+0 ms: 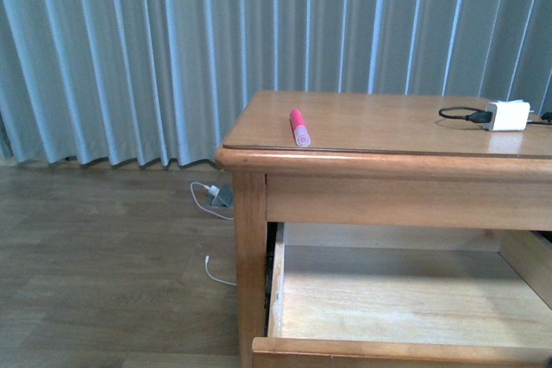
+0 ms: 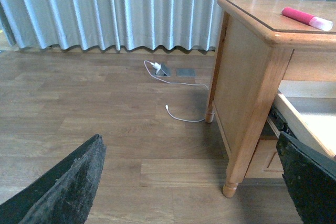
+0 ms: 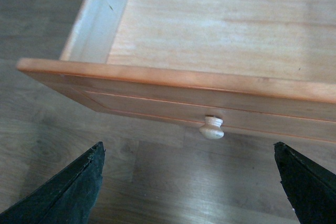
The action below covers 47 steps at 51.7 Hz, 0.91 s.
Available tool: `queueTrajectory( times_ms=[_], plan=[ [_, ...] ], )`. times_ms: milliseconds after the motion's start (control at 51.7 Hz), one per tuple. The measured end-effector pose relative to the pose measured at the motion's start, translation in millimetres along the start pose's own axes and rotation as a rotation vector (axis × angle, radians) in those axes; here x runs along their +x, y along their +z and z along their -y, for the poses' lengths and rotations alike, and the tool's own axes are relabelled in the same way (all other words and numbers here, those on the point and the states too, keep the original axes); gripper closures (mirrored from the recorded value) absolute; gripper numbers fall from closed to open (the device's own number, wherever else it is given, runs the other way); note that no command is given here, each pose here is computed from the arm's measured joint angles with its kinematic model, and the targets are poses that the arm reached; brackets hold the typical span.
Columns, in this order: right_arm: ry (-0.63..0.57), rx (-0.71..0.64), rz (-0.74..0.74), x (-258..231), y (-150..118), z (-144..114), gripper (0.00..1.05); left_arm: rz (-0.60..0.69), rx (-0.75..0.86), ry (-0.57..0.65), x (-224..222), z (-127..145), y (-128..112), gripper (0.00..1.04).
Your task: Place pink marker in drawer with both arms
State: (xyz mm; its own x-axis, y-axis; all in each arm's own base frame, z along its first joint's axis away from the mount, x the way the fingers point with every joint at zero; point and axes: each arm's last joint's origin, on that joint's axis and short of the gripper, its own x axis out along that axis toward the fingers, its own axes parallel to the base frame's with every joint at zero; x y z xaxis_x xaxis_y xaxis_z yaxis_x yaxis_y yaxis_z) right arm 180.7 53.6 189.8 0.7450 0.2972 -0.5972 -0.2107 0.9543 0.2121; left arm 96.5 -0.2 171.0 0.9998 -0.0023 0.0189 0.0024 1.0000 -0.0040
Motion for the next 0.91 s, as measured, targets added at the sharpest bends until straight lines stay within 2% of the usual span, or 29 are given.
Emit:
queueTrajectory(
  times_ms=[290, 348, 522, 561, 600, 639, 851, 909],
  plan=[
    [0.019, -0.027, 0.363, -73.3, 3.7, 13.5, 0.08, 0.000, 0.000, 0.000, 0.0, 0.0, 0.0, 0.06],
    [-0.018, -0.021, 0.433, -80.0, 3.1, 19.8, 0.08, 0.000, 0.000, 0.000, 0.0, 0.0, 0.0, 0.06],
    [-0.056, -0.014, 0.458, -82.8, 2.3, 24.2, 0.08, 0.000, 0.000, 0.000, 0.0, 0.0, 0.0, 0.06],
    [-0.127, -0.044, 0.525, -81.6, 0.3, 26.6, 0.14, 0.000, 0.000, 0.000, 0.0, 0.0, 0.0, 0.06],
    [-0.231, -0.076, 0.632, -80.2, -5.1, 30.3, 0.24, 0.000, 0.000, 0.000, 0.0, 0.0, 0.0, 0.06],
    [-0.257, -0.089, 0.663, -80.0, -7.6, 31.3, 0.29, 0.000, 0.000, 0.000, 0.0, 0.0, 0.0, 0.06],
    [-0.277, -0.124, 0.666, -71.0, -28.7, 35.1, 0.69, 0.000, 0.000, 0.000, 0.0, 0.0, 0.0, 0.06],
    [-0.280, -0.126, 0.664, -69.7, -31.6, 35.7, 0.58, 0.000, 0.000, 0.000, 0.0, 0.0, 0.0, 0.06]
  ],
)
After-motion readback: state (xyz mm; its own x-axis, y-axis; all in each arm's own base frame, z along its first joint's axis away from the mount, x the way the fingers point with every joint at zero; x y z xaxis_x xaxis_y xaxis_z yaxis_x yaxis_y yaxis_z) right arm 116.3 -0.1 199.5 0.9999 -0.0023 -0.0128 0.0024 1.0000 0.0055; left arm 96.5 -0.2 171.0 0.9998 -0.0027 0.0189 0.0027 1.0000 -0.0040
